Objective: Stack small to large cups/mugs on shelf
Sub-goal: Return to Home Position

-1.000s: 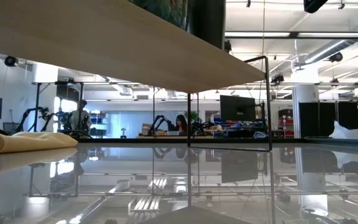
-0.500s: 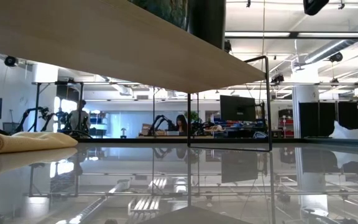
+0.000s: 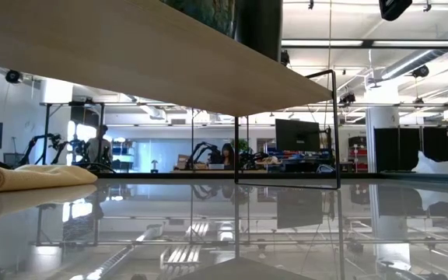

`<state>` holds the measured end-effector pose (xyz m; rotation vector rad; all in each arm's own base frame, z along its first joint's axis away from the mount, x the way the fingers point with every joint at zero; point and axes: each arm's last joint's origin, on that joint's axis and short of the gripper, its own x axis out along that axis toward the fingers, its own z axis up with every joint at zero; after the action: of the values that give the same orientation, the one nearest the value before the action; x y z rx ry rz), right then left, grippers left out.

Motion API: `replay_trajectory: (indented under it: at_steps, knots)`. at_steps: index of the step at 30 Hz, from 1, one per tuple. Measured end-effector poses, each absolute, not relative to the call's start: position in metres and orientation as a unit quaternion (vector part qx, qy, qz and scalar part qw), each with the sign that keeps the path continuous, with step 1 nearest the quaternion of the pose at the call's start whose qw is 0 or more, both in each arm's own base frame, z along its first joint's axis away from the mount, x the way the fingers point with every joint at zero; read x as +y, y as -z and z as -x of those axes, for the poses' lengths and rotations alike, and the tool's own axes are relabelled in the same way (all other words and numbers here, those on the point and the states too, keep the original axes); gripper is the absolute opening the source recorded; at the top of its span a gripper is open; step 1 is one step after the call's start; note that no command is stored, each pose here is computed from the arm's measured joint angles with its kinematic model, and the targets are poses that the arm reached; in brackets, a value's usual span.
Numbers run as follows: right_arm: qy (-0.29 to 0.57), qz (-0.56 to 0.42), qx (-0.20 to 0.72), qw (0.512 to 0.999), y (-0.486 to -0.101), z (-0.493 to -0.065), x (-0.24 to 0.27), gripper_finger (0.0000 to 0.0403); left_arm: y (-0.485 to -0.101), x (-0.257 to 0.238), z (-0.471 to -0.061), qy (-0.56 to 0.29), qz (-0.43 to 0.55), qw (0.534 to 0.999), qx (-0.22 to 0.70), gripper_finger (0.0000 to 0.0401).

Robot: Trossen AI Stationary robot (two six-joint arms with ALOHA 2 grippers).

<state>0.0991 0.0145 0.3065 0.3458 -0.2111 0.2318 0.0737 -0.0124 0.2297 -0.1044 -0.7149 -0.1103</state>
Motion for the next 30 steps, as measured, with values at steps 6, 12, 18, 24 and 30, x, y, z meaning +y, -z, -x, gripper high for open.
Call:
replay_trajectory:
  at_steps: [6,12,18,24,30]
  knots:
    - [-0.117,-0.179,-0.110,0.971,-0.3077,-0.0987,0.0145,0.0068,-0.2304,-0.0144,-0.0728,0.079,0.014,0.930,-0.358,0.0125]
    - [-0.117,-0.176,-0.112,0.971,-0.3080,-0.0986,0.0144,0.0068,-0.2294,-0.0148,-0.0754,0.079,0.019,0.934,-0.349,0.0125]
    - [-0.112,-0.172,-0.113,0.972,-0.3081,-0.0986,0.0142,0.0068,-0.2257,-0.0141,-0.0787,0.059,0.027,0.943,-0.325,0.0125]
    - [-0.112,-0.171,-0.113,0.972,-0.3080,-0.0987,0.0142,0.0068,-0.2241,-0.0145,-0.0802,0.060,0.025,0.947,-0.316,0.0125]
    - [-0.108,-0.172,-0.114,0.973,-0.3080,-0.0987,0.0140,0.0068,-0.2241,-0.0144,-0.0801,0.060,0.026,0.946,-0.316,0.0125]
